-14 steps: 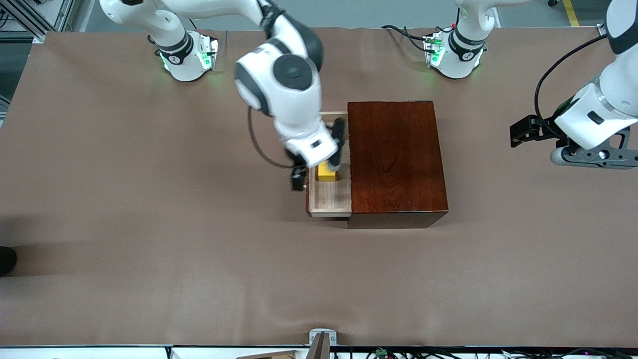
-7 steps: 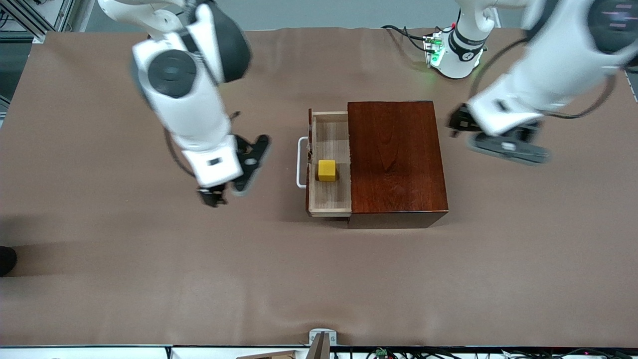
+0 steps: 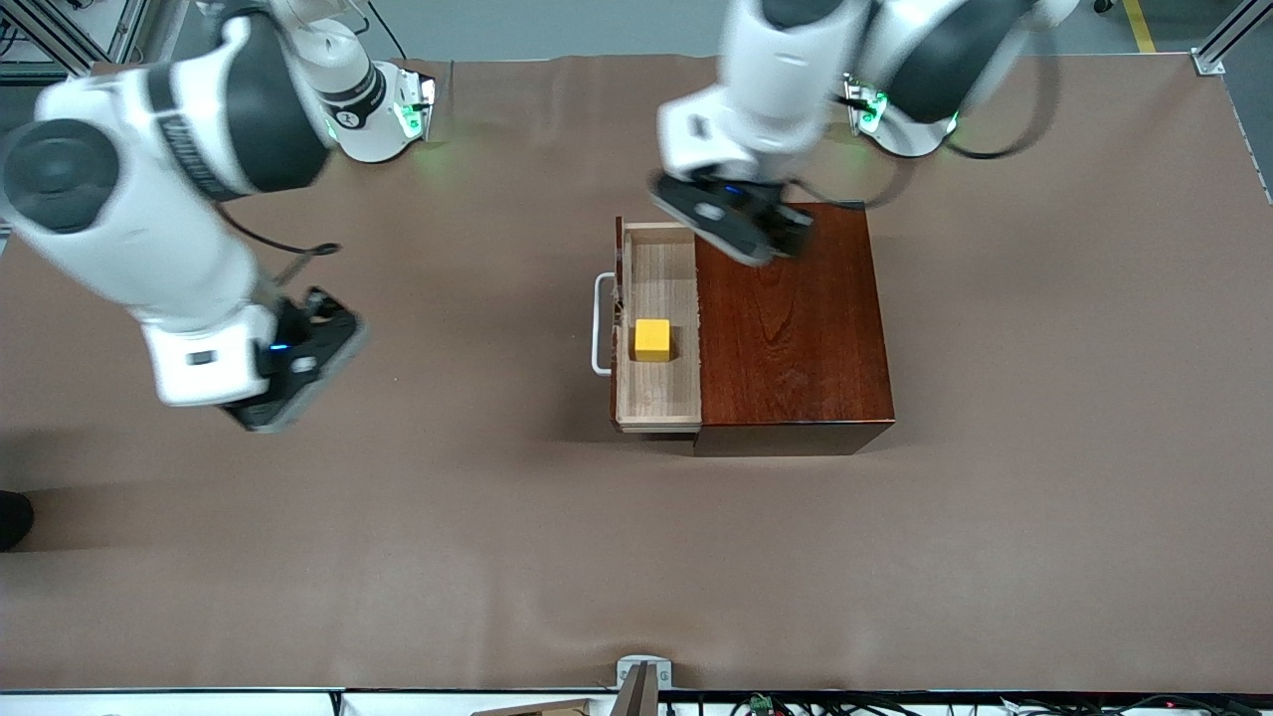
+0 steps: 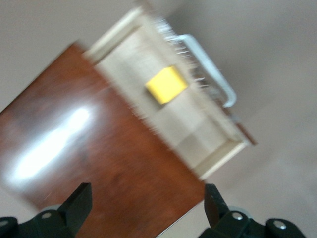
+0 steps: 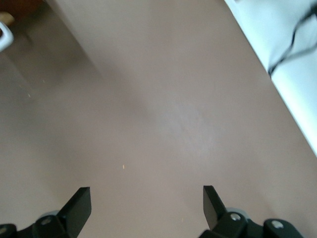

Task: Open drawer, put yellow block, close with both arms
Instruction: 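Raise the right gripper away while the left gripper returns to the drawer, then push the drawer front shut with the left gripper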

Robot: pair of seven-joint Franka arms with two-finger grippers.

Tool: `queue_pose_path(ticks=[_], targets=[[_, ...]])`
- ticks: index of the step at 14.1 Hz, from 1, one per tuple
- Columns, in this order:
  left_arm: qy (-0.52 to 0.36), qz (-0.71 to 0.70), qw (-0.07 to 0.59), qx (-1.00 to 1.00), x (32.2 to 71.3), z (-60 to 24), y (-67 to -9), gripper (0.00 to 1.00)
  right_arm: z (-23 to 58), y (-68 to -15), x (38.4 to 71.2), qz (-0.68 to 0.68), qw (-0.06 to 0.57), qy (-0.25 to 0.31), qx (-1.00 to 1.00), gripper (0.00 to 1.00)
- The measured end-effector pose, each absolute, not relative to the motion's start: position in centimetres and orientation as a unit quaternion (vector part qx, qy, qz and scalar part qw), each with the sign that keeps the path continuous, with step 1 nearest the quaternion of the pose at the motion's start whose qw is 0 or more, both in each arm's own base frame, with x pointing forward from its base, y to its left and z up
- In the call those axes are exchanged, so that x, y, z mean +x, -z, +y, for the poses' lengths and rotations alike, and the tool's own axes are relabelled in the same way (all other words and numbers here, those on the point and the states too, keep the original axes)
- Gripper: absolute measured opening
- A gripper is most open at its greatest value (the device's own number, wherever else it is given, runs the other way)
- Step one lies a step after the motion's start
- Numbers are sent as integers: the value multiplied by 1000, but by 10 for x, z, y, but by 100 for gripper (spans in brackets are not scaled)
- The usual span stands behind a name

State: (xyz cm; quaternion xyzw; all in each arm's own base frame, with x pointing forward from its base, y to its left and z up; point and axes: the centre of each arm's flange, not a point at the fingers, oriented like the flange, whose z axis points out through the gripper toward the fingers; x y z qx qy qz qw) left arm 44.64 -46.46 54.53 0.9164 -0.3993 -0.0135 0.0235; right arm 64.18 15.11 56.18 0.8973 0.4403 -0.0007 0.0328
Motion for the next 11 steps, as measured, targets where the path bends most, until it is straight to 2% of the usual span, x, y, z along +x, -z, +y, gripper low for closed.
queue_pose_path(ticks=[2, 5, 11], targets=[[-17, -504, 45, 862, 430, -519, -526, 100, 114, -566, 641, 412, 30, 9, 910, 100], [-60, -598, 71, 796, 426, -575, -473, 100, 69, -571, 633, 346, 21, 18, 938, 100], [-99, -688, 83, 714, 450, -609, -384, 100, 16, -577, 581, 158, -1, 36, 987, 100]])
